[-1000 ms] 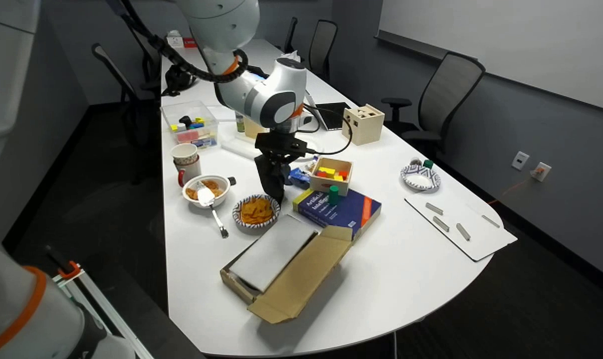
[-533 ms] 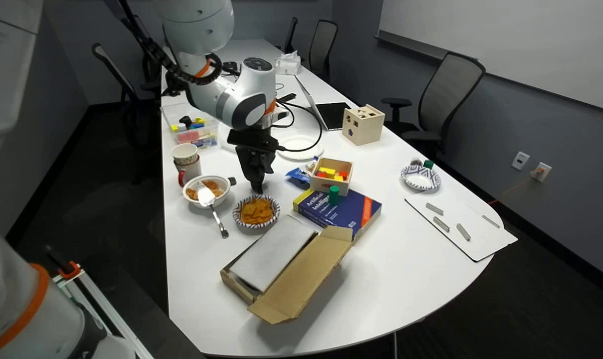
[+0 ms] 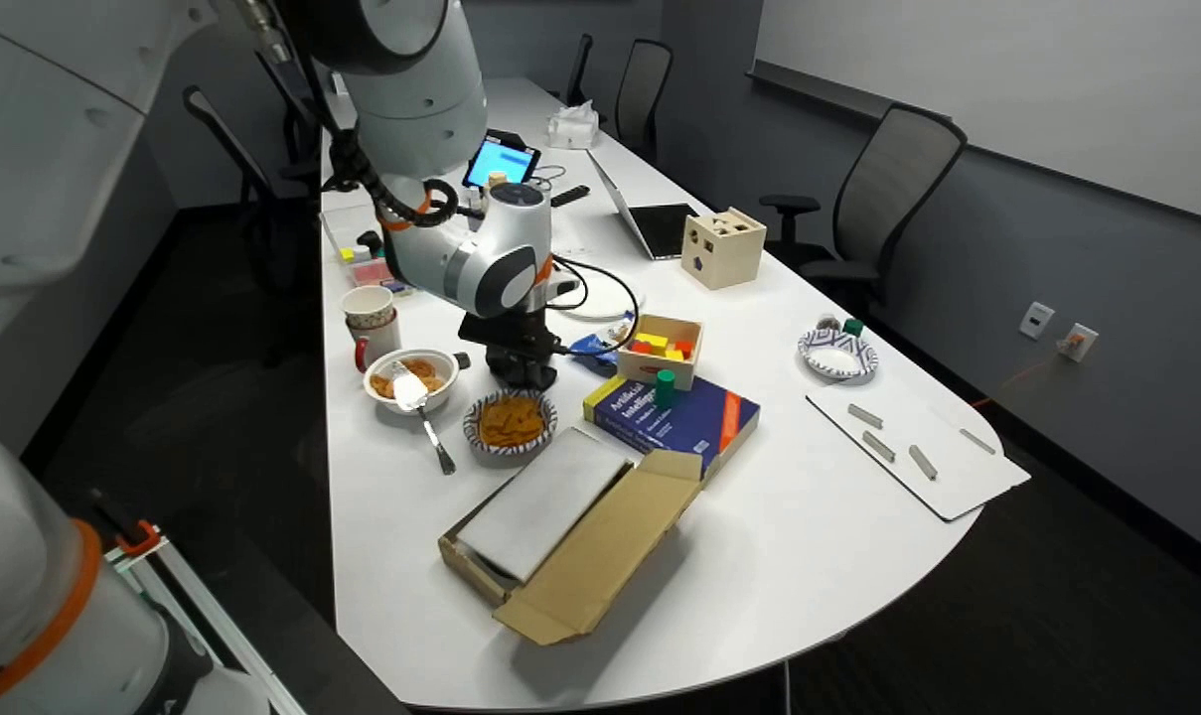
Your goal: Use the black towel to wipe the table
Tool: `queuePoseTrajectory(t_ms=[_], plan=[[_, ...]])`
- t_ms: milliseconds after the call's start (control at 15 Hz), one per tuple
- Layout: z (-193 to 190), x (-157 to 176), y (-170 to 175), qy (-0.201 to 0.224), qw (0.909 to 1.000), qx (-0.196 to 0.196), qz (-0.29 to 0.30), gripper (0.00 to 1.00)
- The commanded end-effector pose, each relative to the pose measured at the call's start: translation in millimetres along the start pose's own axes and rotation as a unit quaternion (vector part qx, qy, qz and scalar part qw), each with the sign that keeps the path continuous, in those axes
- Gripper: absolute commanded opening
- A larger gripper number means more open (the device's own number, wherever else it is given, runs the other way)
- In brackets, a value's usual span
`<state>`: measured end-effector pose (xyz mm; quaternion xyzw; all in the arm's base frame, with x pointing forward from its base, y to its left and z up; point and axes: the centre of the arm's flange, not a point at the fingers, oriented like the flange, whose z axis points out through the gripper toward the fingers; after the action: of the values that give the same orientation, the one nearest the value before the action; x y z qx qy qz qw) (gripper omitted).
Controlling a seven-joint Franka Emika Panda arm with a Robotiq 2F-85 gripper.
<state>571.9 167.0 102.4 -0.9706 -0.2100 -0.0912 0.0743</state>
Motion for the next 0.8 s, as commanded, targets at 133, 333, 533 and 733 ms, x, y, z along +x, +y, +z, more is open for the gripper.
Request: queuePoseTrajectory(t_ms=[133,333,533,733], plan=[[31.6,10.3,-28.6,-0.013,0.9998,0.004,-0.013,0.01],[35.9,14.2,-54.4,0.009,0.9994,0.02,-0.026,0.01],[37.2,25.7,-70.8,0.037,0.9982,0.028,-0.038,0.01],[38.4,39.6,-68.2,0.069,0.9967,0.025,-0.035,0.01]])
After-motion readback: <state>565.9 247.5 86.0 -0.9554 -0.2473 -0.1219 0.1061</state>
